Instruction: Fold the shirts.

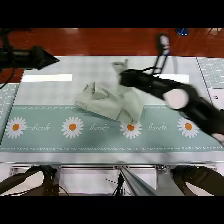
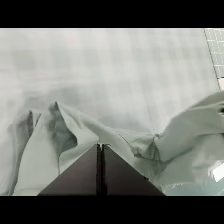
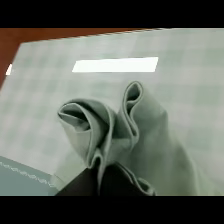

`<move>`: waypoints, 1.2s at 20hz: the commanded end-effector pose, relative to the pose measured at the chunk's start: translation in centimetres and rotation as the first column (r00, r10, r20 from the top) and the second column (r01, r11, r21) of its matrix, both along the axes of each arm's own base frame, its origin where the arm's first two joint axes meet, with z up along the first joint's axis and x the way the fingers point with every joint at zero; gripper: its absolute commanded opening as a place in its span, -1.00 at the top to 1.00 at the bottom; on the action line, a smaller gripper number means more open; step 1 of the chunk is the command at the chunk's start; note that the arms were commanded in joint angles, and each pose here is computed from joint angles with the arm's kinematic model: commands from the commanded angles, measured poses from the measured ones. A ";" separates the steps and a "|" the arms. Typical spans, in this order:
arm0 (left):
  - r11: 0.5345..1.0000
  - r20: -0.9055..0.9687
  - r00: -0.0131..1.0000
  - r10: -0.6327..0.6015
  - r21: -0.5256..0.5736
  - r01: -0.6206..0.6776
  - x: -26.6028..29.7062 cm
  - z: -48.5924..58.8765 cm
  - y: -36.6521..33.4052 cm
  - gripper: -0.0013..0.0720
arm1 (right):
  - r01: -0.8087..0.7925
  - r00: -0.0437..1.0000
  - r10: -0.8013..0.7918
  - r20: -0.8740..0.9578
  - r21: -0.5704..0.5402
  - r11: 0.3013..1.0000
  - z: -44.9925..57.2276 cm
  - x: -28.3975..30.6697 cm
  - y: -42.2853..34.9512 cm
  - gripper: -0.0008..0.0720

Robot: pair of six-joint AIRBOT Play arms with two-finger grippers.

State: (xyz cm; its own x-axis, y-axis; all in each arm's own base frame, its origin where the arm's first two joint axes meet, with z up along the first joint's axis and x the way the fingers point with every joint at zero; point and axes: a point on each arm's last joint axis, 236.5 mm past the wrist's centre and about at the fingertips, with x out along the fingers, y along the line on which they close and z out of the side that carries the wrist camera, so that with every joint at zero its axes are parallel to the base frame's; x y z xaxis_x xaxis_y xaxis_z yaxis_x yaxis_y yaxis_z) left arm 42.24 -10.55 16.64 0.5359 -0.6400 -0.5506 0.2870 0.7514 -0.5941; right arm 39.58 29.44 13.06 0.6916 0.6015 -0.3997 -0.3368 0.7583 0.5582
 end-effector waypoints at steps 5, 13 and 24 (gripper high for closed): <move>0.997 -0.025 0.997 -0.075 0.021 0.076 -2.6 0.0 -0.2 0.91 | 0.008 0.998 0.002 -0.059 0.165 0.986 -4.7 -1.4 8.9 -0.38; 0.993 -0.085 0.992 -0.094 0.065 0.099 -3.3 -3.2 0.0 0.91 | 0.114 0.993 -0.115 -0.006 -0.065 0.991 3.1 0.8 -10.2 -0.37; 0.974 -0.158 0.987 -0.031 0.217 0.065 -3.7 -6.1 3.1 -0.30 | 0.245 0.778 -0.300 -0.552 -0.174 0.954 -14.5 -9.0 -22.8 -0.66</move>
State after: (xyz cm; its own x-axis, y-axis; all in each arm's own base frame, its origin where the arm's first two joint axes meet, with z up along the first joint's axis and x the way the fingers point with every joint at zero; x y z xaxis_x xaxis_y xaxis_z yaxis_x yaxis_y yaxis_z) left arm 38.63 -7.81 10.85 0.4098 -0.5315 -0.7413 0.2819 0.8467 -0.4512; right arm 30.34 3.57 1.04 0.3930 0.2255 -0.8914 0.1498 0.9408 0.3040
